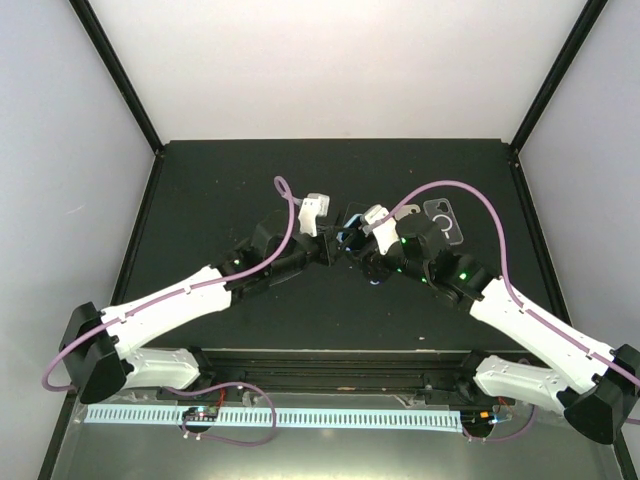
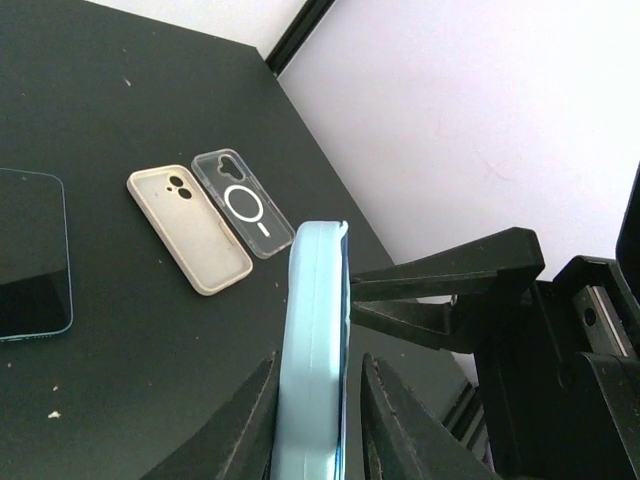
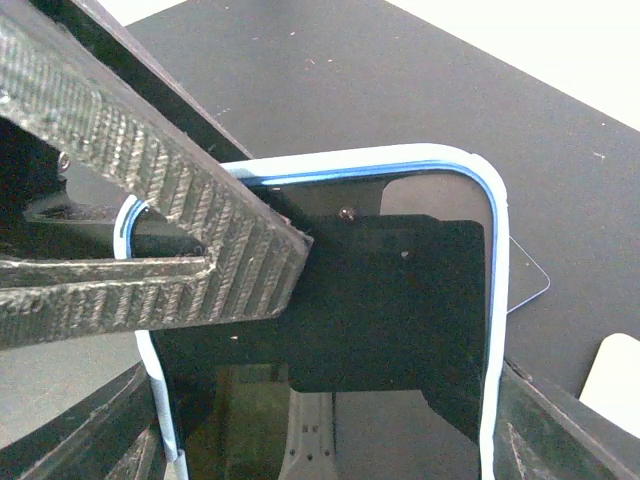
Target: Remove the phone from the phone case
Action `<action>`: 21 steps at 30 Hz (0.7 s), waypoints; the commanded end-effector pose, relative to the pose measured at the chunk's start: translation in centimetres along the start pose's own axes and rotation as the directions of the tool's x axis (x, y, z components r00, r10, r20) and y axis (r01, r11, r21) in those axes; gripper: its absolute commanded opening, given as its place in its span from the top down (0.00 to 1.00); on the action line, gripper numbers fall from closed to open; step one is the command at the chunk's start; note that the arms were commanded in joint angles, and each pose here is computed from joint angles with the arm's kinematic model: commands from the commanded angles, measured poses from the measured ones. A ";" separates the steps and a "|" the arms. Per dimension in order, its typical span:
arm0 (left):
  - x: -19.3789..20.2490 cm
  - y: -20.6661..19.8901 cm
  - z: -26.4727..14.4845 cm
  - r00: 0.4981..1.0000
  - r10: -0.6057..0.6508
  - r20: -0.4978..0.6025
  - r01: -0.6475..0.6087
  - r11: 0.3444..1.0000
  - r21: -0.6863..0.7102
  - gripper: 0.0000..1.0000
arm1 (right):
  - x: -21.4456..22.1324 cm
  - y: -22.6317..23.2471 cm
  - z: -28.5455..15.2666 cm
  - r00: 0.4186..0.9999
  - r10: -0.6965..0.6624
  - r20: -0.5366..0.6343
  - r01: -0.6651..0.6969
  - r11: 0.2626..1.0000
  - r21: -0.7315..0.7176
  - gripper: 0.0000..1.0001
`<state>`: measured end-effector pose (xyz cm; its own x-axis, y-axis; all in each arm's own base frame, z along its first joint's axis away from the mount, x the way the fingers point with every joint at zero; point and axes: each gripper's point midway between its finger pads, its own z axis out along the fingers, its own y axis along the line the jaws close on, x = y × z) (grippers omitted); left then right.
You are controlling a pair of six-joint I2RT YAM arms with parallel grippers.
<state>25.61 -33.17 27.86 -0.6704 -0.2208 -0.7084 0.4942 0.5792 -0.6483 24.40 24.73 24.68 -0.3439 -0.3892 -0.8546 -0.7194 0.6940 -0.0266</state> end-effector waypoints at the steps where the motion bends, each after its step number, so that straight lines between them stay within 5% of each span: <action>1: -1.3 -2.5 -0.1 1.000 -0.003 0.005 0.003 0.998 0.070 0.79 | -3.7 -0.6 -1.7 0.992 0.003 0.130 -0.007 0.999 0.034 0.99; 6: -1.5 -2.8 -0.3 1.000 0.010 0.002 -0.010 0.997 0.081 0.96 | -3.5 0.2 -1.8 0.992 -0.020 0.124 0.022 1.000 -0.011 0.98; 7: -1.6 -2.8 -0.5 1.000 0.016 0.006 -0.016 0.997 0.080 0.98 | -3.5 0.9 -1.9 0.992 -0.037 0.121 0.044 0.998 -0.052 0.91; 11: -2.9 -2.6 -2.6 0.998 0.057 0.023 -0.058 0.997 0.045 0.98 | -2.8 4.5 -3.3 0.986 -0.110 0.122 0.138 0.958 -0.250 0.05; 16: -3.8 -1.9 -6.8 0.977 0.204 0.056 -0.205 0.979 0.002 0.98 | -1.0 6.8 -5.1 0.978 -0.188 0.094 0.210 0.891 -0.403 0.00; 21: -1.6 -4.5 -10.2 0.912 0.408 0.046 -0.409 0.895 0.177 0.98 | 0.0 8.1 -7.6 0.973 -0.201 0.115 0.231 0.814 -0.533 0.00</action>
<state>22.24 -27.80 32.23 -0.5493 -0.1007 -0.8295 0.6336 0.5971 -0.4920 17.66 26.16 27.45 -0.1803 -0.4552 -0.8719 -0.9421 0.3348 0.0200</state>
